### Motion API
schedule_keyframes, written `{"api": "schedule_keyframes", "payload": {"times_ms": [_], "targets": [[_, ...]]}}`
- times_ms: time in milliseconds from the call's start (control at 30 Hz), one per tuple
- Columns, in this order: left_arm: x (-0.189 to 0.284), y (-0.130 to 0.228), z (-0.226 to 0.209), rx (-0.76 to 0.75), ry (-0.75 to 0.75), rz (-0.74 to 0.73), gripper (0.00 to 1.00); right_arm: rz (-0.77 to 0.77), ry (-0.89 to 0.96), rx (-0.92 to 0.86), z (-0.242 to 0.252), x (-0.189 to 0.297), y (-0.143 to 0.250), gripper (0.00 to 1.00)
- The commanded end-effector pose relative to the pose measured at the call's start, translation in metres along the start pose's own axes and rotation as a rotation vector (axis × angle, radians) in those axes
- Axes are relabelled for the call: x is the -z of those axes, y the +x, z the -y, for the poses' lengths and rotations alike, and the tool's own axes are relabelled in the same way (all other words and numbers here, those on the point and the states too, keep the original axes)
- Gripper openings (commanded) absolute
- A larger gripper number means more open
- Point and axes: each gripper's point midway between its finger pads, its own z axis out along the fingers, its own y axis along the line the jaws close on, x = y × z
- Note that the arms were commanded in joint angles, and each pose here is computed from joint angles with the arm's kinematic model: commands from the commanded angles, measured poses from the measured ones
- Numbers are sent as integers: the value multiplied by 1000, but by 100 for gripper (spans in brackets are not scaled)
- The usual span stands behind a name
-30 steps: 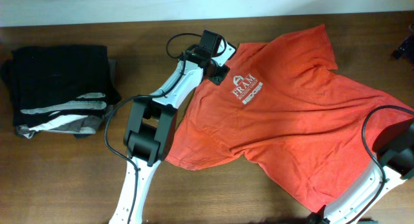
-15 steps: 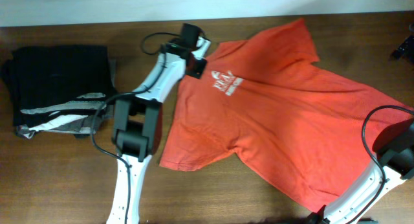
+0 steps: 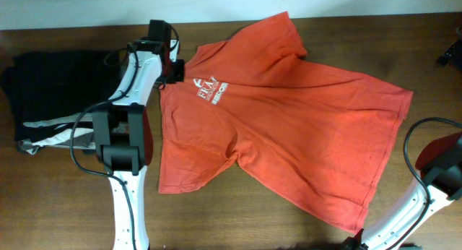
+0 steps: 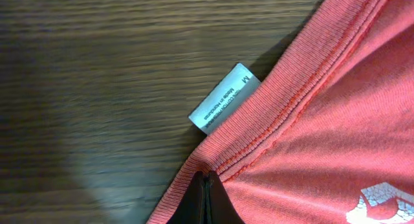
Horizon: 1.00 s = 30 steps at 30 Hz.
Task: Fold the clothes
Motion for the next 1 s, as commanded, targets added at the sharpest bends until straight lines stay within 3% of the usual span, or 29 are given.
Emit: {"api": "schedule_keyframes", "payload": {"times_ms": [0,267,567,767,967], "targets": [[-33,38,-17,37,-38,-125,0,10,-8,2,-4,5,0,99],[86,-33,22,-17,17,145,0,10,-8,2,-4,5,0,99],[221,-31,67,-89,67,297,1,10,-8,2,-4,5,0,99],[216,-39,97,-119,139,331,0,10,-8,2,-4,5,0,99],[161,-79,120,-162,166,434,0,10,-8,2,-4,5,0,99]]}}
